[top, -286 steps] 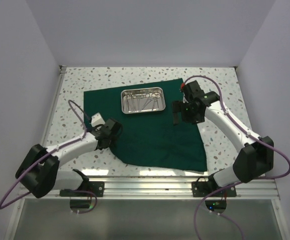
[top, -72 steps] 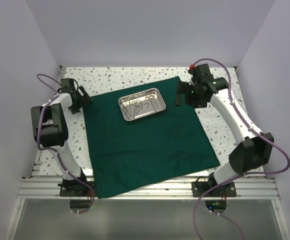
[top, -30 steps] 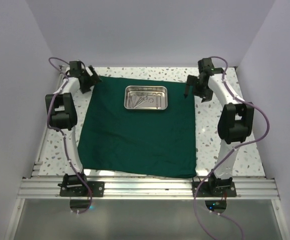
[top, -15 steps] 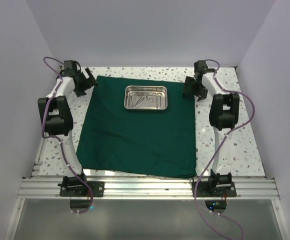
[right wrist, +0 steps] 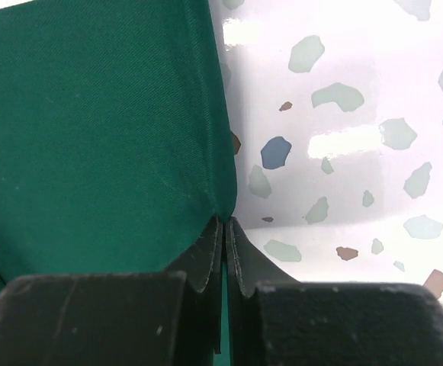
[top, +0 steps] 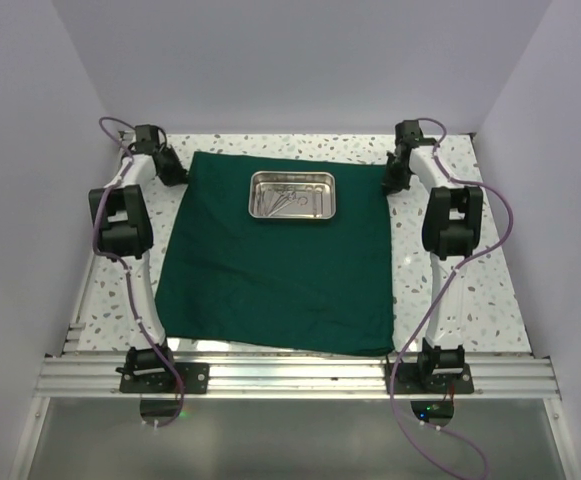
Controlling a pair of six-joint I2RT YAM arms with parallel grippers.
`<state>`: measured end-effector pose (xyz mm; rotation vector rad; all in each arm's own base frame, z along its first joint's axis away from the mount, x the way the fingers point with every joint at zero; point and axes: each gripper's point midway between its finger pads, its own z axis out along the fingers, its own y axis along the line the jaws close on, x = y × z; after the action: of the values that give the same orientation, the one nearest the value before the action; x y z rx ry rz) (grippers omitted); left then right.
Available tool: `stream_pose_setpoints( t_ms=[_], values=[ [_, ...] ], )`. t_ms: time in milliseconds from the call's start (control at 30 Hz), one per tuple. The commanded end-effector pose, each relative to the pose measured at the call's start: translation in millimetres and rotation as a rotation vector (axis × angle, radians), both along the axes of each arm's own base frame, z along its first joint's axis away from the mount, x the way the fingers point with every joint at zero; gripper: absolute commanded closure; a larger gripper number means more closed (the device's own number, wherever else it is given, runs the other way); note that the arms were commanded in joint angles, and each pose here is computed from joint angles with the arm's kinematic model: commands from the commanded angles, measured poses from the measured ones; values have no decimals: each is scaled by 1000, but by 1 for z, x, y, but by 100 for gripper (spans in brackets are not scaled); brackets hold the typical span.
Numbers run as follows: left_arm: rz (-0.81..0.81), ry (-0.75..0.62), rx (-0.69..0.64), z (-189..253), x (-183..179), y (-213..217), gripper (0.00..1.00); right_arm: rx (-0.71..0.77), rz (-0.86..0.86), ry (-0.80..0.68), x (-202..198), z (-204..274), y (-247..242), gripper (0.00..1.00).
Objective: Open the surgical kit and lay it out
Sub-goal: Adjust the surgical kit at the center of the board.
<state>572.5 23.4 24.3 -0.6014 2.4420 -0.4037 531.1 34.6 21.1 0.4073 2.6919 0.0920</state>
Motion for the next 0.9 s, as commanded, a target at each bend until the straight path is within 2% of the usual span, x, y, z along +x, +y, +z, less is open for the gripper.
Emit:
stream_pose_setpoints(
  t_ms=[0,500,600,667,867],
  values=[
    [-37,78,-19,-39,-12,-5,99,7,12,9,8,-30,4,100],
    [12,-26,-53,-13,20,-6,100,-5,-59,-165,85,-9,-23,100],
    [34,-22,-17,-13,26,3,100,-42,-90,-165,82,-11,-31,100],
    [51,-8,4,-14,24,8,100,-59,-132,-153,75,-12,-53,100],
    [130,29,62,-14,8,26,100,-110,-175,-151,72,-14,-68,100]
  ],
)
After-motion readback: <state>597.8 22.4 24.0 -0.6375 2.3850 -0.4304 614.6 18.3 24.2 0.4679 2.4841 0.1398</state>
